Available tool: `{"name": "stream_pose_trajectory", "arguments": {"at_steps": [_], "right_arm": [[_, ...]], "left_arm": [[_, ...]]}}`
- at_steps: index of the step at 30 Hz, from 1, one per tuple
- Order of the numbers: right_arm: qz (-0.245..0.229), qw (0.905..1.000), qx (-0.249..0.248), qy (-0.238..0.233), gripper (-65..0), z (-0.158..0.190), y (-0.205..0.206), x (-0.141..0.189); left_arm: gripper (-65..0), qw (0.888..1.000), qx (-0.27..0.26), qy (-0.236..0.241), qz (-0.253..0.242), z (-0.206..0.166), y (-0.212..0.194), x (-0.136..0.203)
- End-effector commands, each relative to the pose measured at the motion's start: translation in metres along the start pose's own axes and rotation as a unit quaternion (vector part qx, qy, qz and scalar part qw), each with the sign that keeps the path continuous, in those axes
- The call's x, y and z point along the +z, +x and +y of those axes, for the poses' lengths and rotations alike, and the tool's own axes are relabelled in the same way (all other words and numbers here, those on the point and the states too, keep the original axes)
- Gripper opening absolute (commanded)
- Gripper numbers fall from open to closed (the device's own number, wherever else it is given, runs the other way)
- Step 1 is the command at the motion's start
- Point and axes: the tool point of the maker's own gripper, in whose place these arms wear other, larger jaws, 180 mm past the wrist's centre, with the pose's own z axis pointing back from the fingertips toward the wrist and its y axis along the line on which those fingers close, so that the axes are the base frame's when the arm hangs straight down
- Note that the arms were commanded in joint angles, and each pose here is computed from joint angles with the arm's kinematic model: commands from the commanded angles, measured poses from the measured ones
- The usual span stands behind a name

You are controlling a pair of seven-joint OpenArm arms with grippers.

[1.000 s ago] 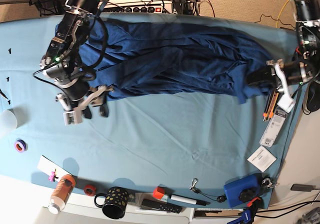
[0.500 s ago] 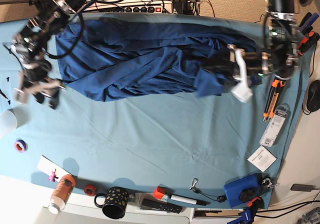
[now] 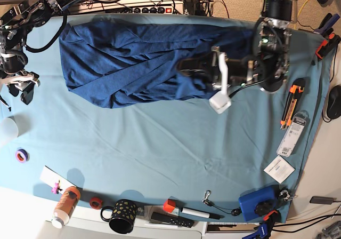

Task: Layout the t-shirt on the table in an organized manner, then fold the t-shirt properly
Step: 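Fold the hem end with the left gripper toward the right gripper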

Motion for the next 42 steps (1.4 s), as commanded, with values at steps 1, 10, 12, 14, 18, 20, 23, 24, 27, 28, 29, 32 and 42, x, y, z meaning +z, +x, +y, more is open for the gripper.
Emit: {"name": "stream_pose_trajectory", "arguments": {"at_steps": [1, 10, 12, 14, 18, 20, 23, 24, 27, 28, 29, 32, 42], "right_arm": [[-0.036, 0.9993, 0.008, 0.009, -32.4, 0.003, 0.021, 0.002], [-0.035, 0.9993, 0.009, 0.011, -32.4, 0.004, 0.020, 0.002], [-0.035, 0.9993, 0.009, 0.011, -32.4, 0.004, 0.020, 0.002], [-0.035, 0.9993, 0.009, 0.011, -32.4, 0.004, 0.020, 0.002], [-0.035, 0.9993, 0.008, 0.011, -32.4, 0.004, 0.020, 0.002], [-0.035, 0.9993, 0.009, 0.011, -32.4, 0.004, 0.020, 0.002], [-0.035, 0.9993, 0.008, 0.011, -32.4, 0.004, 0.020, 0.002], [-0.035, 0.9993, 0.009, 0.011, -32.4, 0.004, 0.020, 0.002], [-0.035, 0.9993, 0.008, 0.011, -32.4, 0.004, 0.020, 0.002], [-0.035, 0.9993, 0.008, 0.011, -32.4, 0.004, 0.020, 0.002], [-0.035, 0.9993, 0.009, 0.011, -32.4, 0.004, 0.020, 0.002], [-0.035, 0.9993, 0.009, 0.011, -32.4, 0.004, 0.020, 0.002], [-0.033, 0.9994, 0.009, 0.011, -32.4, 0.004, 0.019, 0.002]], "left_arm": [[-65.0, 1.000, -0.020, -0.004, -0.018, -0.004, 0.017, -0.001], [-65.0, 0.999, -0.028, -0.027, -0.014, -0.017, 0.019, -0.028], [-65.0, 0.999, -0.030, -0.030, -0.008, -0.019, 0.017, -0.033], [-65.0, 0.999, -0.031, -0.033, -0.003, -0.020, 0.015, -0.035], [-60.4, 0.999, -0.031, -0.034, -0.002, -0.021, 0.014, -0.036], [-41.4, 0.999, -0.031, -0.034, -0.002, -0.021, 0.014, -0.036], [-32.5, 0.999, -0.031, -0.034, -0.010, -0.021, 0.017, -0.036], [-32.5, 0.999, -0.031, -0.034, -0.012, -0.021, 0.018, -0.036], [-32.6, 0.999, -0.031, -0.035, -0.013, -0.021, 0.019, -0.036], [-32.6, 0.999, -0.030, -0.036, -0.014, -0.022, 0.019, -0.036], [-32.6, 0.999, -0.030, -0.038, -0.017, -0.022, 0.020, -0.036], [-36.1, 0.998, -0.024, -0.056, -0.029, -0.028, 0.024, -0.032], [-65.0, 0.998, -0.021, -0.007, -0.051, -0.005, 0.034, 0.002]]}}
